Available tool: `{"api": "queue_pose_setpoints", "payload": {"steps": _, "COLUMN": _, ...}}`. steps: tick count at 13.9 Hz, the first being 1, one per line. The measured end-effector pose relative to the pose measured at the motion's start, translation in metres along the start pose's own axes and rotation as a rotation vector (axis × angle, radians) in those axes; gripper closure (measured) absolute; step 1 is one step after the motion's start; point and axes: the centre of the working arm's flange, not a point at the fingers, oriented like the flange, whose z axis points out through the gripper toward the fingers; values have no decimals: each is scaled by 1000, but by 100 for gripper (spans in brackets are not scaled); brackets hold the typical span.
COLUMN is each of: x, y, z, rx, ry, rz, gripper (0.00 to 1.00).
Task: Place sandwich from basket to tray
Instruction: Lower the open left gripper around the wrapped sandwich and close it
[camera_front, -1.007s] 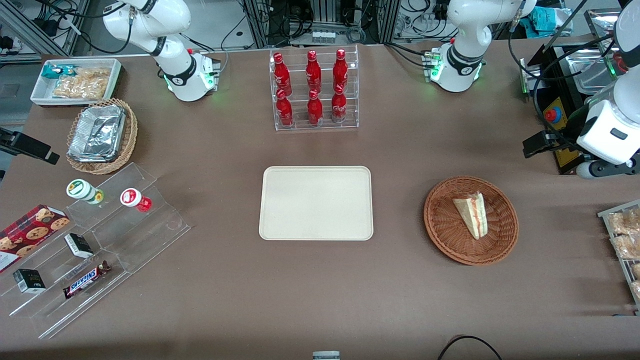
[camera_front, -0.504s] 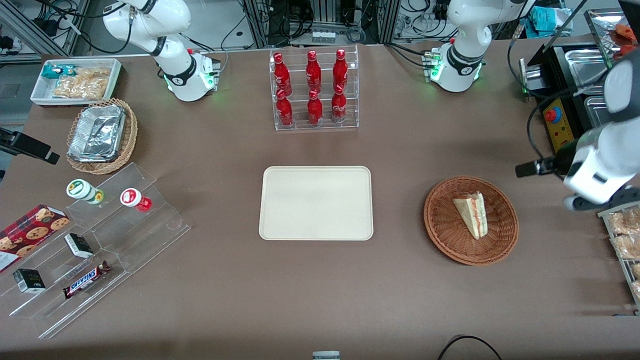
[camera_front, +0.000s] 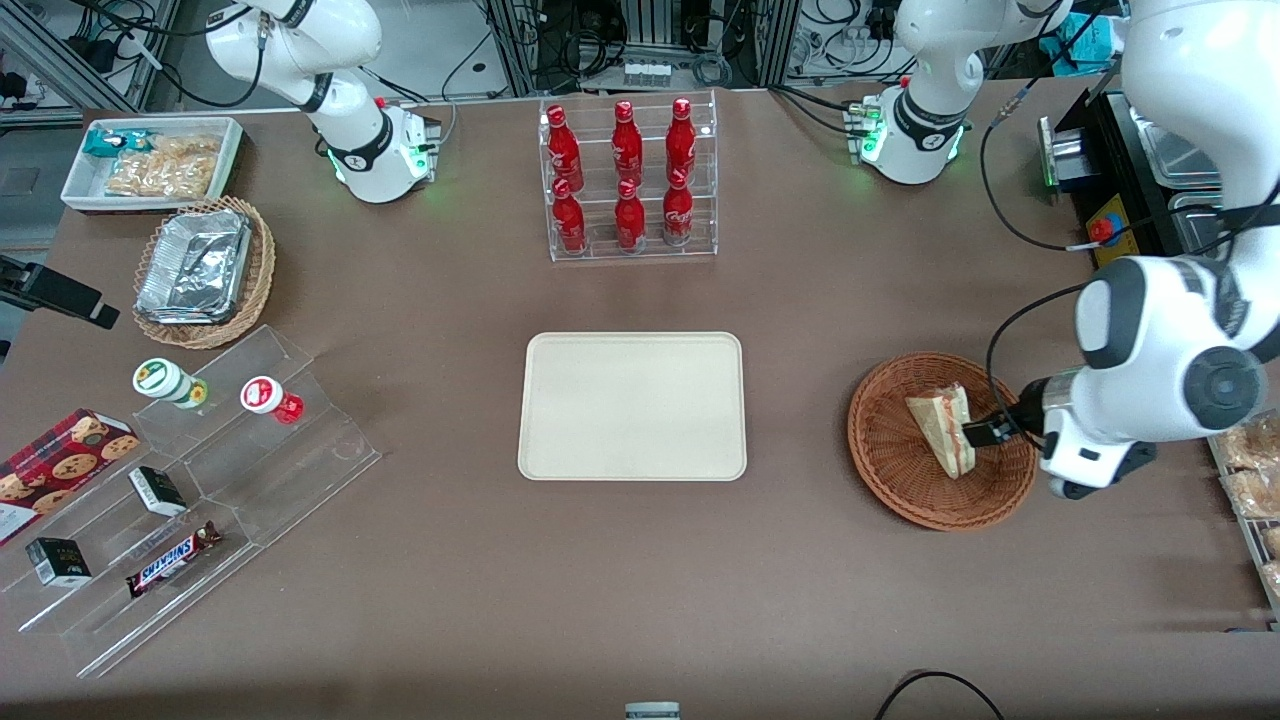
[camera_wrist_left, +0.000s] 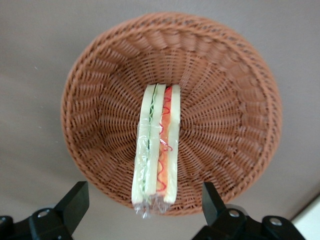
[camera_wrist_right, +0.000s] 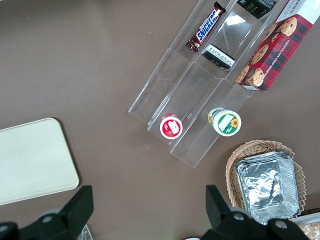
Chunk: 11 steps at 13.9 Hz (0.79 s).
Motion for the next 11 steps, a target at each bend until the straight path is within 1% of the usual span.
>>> {"api": "queue_pose_setpoints", "payload": {"steps": 2, "x": -2, "y": -1, "z": 12, "rx": 0, "ry": -2, "rz": -30, "gripper": 0}}
{"api": "queue_pose_setpoints", "payload": {"steps": 5, "x": -5, "y": -2, "z": 22, "rx": 8, "ry": -15, "rz": -38, "gripper": 0}}
{"api": "queue_pose_setpoints", "payload": {"steps": 8, "x": -4, "y": 0, "z": 47, "rx": -13, "ry": 7, "rz": -36, "gripper": 0}}
{"api": "queue_pose_setpoints", "payload": {"steps": 11, "x": -4, "y": 3, "z": 69, "rx": -20, "ry": 4, "rz": -32, "gripper": 0}}
